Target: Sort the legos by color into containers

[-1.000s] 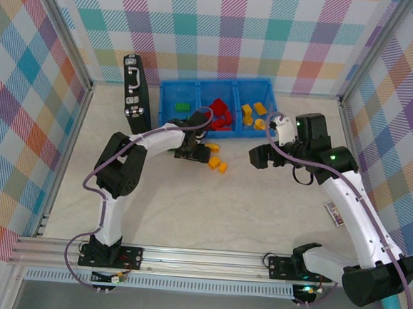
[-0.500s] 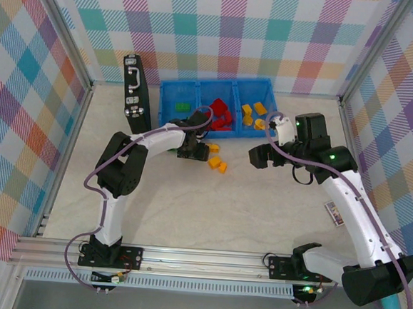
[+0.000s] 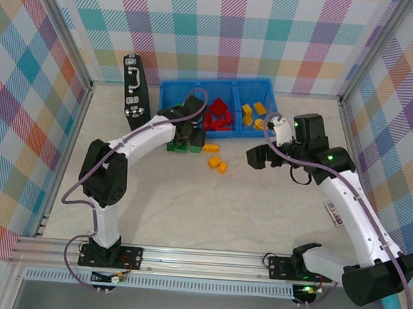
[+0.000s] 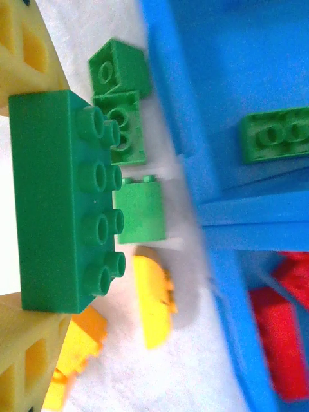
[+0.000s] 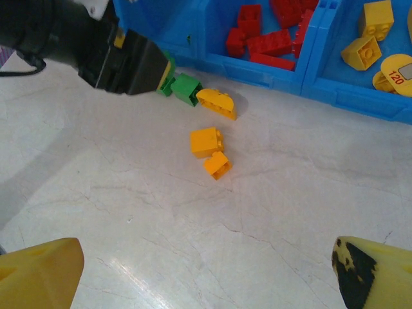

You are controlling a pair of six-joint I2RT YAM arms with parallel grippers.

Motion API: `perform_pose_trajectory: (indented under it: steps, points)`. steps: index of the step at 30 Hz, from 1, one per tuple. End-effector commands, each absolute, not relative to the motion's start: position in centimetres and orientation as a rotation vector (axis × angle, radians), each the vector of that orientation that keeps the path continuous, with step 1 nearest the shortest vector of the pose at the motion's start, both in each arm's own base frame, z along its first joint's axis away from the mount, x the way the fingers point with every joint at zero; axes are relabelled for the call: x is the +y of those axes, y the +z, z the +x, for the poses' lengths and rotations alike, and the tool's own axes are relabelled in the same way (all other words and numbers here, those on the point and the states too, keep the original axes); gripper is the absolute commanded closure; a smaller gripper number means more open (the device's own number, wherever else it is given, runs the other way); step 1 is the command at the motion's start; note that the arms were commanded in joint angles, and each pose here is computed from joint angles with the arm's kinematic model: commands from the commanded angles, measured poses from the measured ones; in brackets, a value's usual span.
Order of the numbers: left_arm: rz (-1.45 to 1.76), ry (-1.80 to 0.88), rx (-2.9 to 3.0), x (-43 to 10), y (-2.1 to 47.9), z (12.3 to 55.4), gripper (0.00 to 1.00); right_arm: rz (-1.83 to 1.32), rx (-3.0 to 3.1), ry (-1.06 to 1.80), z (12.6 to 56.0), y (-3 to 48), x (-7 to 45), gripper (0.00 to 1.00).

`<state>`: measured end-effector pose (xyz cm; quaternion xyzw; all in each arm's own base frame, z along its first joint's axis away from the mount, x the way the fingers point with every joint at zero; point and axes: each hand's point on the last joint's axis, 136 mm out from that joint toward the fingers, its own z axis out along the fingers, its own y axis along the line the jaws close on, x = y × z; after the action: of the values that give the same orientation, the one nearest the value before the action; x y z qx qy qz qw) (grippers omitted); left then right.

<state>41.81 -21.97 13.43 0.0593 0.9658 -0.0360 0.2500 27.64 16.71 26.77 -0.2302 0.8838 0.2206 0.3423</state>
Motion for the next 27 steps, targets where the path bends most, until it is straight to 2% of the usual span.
perform_pose_trajectory:
  steps: [1,6,13,19,27]
  points:
    - [0.149,-0.004,2.581,-19.6,15.1,43.6,0.43,-0.609,2.279,0.596,27.5,27.1,17.2,0.01]
    - [0.079,0.004,2.517,-17.5,15.6,47.8,0.44,-0.609,2.276,0.570,27.6,27.2,16.9,0.01]
    - [0.050,-0.046,2.489,-17.4,14.6,52.2,0.44,-0.610,2.286,0.558,27.8,26.9,16.8,0.01]
    - [0.026,-0.061,2.480,-17.6,13.2,53.6,0.43,-0.608,2.299,0.552,28.0,26.5,16.8,0.01]
    - [0.025,-0.080,2.477,-17.7,13.6,53.4,0.31,-0.608,2.303,0.555,28.0,26.3,16.8,0.01]
